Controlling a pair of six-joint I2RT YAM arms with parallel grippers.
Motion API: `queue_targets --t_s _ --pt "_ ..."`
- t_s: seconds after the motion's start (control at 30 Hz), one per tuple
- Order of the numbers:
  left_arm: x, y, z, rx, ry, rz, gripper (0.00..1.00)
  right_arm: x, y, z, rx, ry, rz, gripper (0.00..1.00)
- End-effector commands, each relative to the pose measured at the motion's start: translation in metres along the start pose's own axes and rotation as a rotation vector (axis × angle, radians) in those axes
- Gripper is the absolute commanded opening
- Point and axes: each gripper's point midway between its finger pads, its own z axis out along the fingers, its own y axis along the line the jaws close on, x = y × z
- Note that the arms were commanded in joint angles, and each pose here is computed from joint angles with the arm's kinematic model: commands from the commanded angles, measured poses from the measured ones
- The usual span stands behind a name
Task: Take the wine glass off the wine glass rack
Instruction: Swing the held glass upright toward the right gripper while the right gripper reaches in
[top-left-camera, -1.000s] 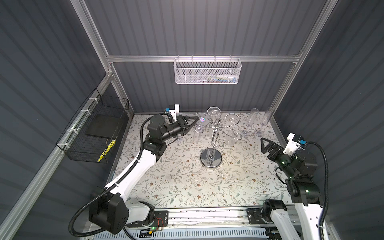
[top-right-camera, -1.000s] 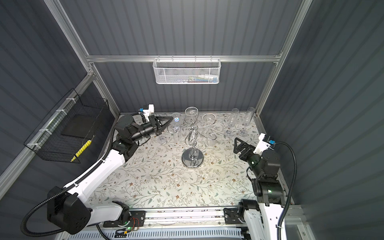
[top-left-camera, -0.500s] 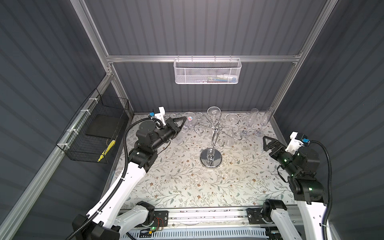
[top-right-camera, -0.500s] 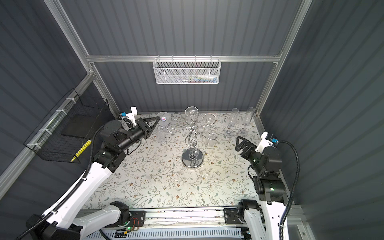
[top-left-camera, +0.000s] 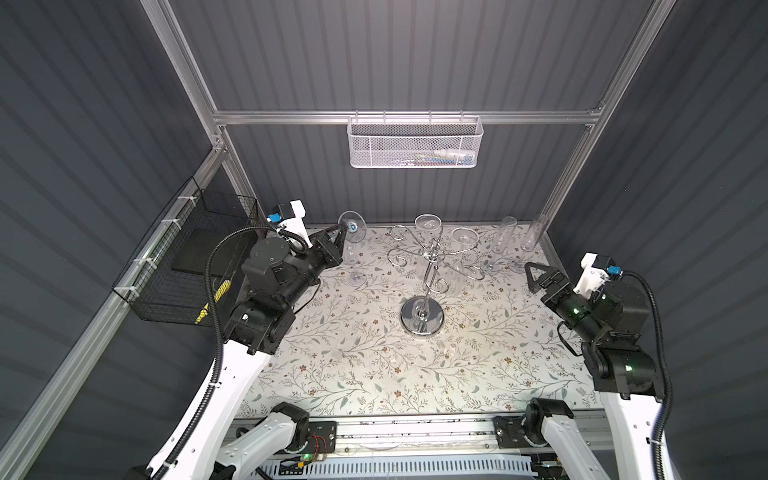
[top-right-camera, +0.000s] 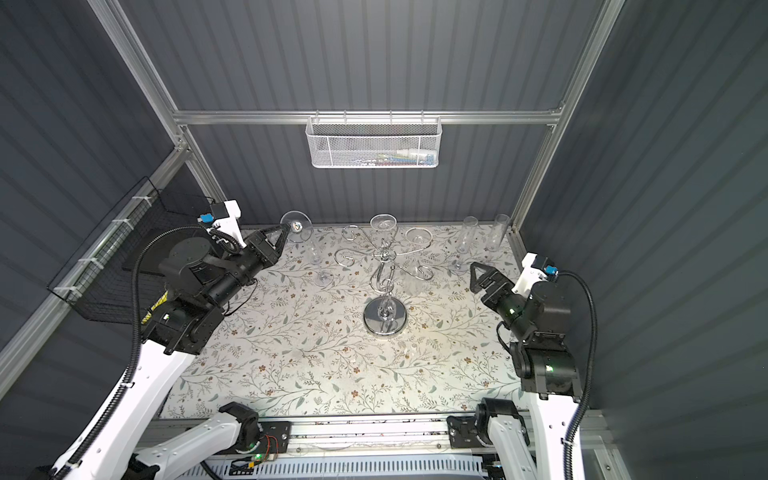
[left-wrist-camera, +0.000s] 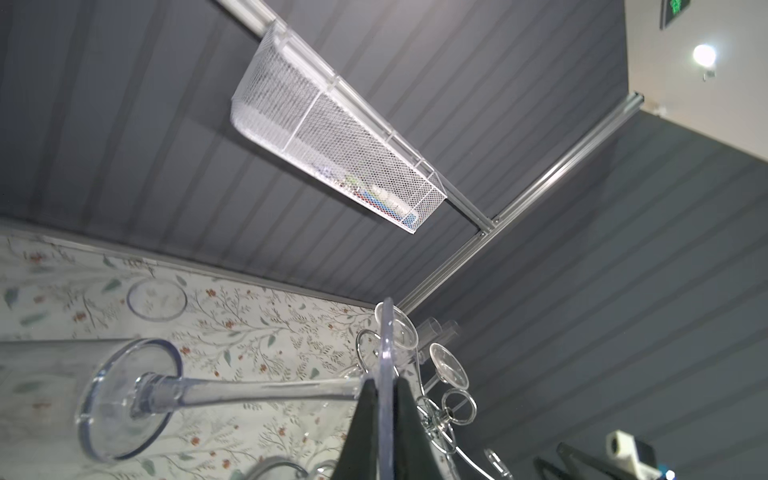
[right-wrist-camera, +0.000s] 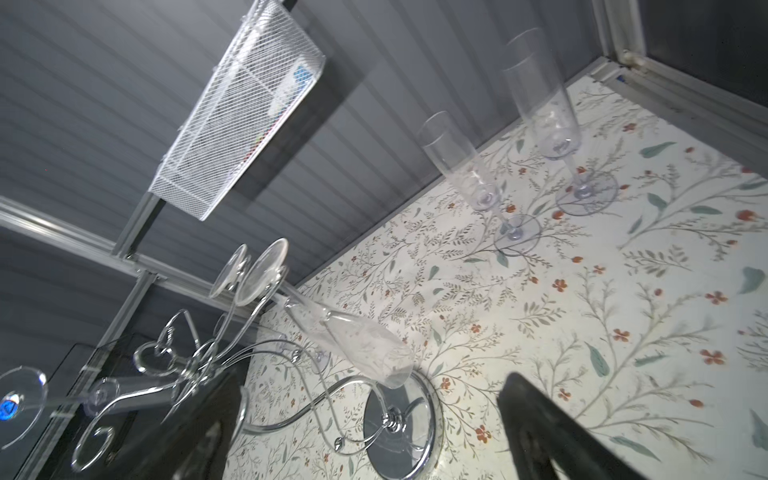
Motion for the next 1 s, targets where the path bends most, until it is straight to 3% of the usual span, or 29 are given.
queue_targets --t_s 0.0,0.17,0.33,0.47,0.7,0.97 --pt "-0.011 -0.030 -0.006 0.106 0.012 0.300 0.00 -0.007 0.045 -0.005 -0.185 0.039 -0.024 0.99" --pt "0.006 -0.059 -0.001 0.265 0.147 0.554 0.00 -0.012 0.095 -0.011 -0.357 0.144 -0.052 0.99" --pt "0.048 -0.093 0.000 0.396 0.154 0.901 0.00 -0.015 0.147 -0.027 -0.513 0.188 -0.153 0.99" --pt "0.066 -0.103 0.009 0.461 0.203 0.981 0.00 -0.013 0.174 -0.034 -0.587 0.204 -0.217 0.99" --pt "0.094 -0.138 0.009 0.595 0.162 1.178 0.00 0.003 0.201 -0.035 -0.672 0.318 -0.248 0.94" --pt "0.118 -0.167 0.008 0.688 0.118 1.356 0.00 0.019 0.207 -0.023 -0.645 0.388 -0.286 0.84"
